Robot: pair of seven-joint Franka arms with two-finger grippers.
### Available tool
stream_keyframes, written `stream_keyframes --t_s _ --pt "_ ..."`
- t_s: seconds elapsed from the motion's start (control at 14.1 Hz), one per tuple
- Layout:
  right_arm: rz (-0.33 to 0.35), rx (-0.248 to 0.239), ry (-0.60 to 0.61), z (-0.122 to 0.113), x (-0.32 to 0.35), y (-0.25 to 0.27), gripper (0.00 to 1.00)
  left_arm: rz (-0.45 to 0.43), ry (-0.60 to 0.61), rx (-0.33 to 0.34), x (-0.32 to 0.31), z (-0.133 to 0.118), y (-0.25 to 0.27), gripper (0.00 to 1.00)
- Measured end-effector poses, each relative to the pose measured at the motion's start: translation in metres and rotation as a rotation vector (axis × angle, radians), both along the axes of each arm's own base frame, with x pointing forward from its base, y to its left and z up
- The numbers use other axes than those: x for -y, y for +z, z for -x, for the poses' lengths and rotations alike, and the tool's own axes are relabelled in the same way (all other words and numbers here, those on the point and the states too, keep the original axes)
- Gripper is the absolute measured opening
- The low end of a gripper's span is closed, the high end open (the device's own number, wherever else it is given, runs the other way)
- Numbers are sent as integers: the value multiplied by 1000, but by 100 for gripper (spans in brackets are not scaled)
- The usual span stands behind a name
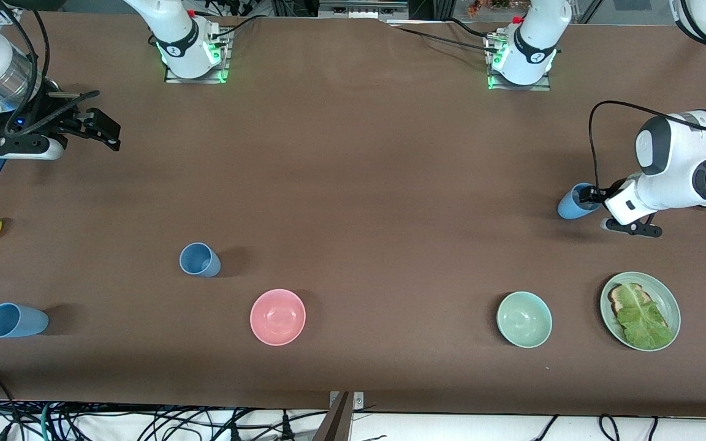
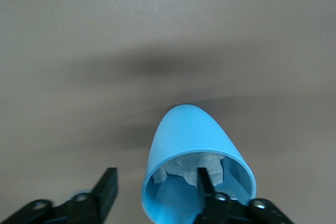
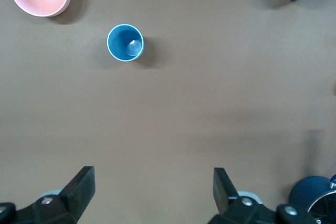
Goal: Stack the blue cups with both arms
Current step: 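Reach the left gripper down and grasp the blue cup near the green bowl, then carry the cup to mid-table with the left gripper while the right gripper reaches out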
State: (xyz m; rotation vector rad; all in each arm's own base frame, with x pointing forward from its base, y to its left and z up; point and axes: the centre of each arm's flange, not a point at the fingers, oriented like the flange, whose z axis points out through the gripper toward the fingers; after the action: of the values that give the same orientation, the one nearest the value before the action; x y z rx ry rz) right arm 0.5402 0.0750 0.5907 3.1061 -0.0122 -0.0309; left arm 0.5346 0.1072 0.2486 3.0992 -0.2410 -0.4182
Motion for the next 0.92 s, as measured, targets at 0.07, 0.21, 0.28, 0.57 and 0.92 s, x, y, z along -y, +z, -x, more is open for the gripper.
stream_keyframes --t_s 0.07,0.21,0.28,0.57,0.92 --pt "0 0 0 0 0 0 100 1 -1 -2 0 0 -1 50" --pt "0 -1 0 0 0 0 100 2 -3 -3 1 0 -2 32" --pt "0 -1 0 0 0 -1 100 2 -3 -3 1 0 -2 20" --pt "0 -4 0 -1 0 -2 100 2 -4 -3 1 0 -2 6" --pt "0 -6 0 -1 0 -3 100 4 -19 -4 9 -9 13 6"
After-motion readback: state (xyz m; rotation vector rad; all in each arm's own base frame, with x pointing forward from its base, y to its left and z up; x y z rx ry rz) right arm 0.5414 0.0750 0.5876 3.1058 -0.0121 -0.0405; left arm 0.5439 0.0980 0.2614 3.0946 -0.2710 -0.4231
